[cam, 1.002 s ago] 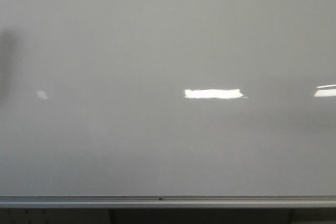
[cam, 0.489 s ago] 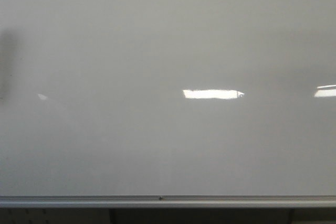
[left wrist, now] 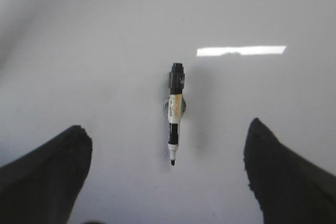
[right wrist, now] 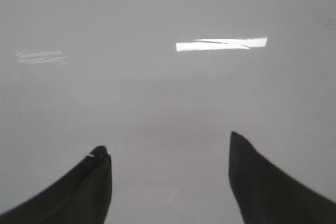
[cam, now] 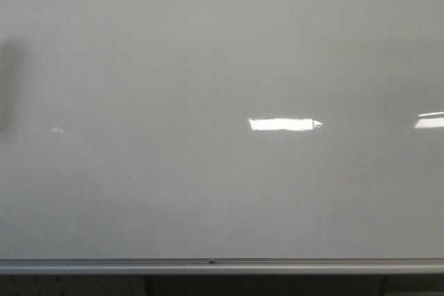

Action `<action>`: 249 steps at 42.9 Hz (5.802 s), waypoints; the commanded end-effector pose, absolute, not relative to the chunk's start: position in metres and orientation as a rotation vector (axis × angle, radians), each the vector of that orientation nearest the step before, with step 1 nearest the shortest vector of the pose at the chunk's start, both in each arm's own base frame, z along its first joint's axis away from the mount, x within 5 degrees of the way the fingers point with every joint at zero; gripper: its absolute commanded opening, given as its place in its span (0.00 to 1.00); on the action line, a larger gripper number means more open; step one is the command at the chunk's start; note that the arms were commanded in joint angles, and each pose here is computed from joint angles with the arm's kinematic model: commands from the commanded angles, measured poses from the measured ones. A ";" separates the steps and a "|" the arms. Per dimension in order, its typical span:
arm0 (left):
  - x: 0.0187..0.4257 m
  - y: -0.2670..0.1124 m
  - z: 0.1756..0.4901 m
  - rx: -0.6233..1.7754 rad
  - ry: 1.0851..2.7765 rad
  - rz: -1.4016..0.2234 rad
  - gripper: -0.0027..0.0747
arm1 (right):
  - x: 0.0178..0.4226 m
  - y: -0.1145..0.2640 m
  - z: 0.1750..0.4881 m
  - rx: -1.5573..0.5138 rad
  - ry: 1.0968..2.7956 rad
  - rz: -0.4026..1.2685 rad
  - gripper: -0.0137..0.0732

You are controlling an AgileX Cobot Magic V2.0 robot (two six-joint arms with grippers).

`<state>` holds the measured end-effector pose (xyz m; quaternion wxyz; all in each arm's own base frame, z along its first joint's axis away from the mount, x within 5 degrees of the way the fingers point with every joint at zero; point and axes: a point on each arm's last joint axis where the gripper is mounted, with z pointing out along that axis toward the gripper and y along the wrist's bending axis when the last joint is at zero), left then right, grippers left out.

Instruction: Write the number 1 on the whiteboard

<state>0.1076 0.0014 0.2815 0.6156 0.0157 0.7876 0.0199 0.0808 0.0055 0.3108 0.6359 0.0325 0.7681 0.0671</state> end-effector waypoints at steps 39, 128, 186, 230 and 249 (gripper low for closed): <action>0.284 0.001 0.191 0.154 1.922 0.069 0.79 | 0.083 0.004 0.326 0.079 1.661 0.146 0.75; 0.259 -0.104 0.250 0.617 2.457 -0.121 0.01 | 0.095 0.007 0.311 0.098 1.830 0.187 0.75; 0.183 -0.171 0.285 1.590 2.179 -1.125 0.01 | 0.212 0.092 0.321 -0.433 2.149 1.517 0.75; 0.184 -0.173 0.286 1.561 2.171 -1.138 0.01 | 0.205 0.173 0.289 -0.641 2.222 1.725 0.35; 0.184 -0.174 0.288 1.539 2.163 -1.159 0.18 | 0.205 0.172 0.287 -0.675 2.220 1.692 0.05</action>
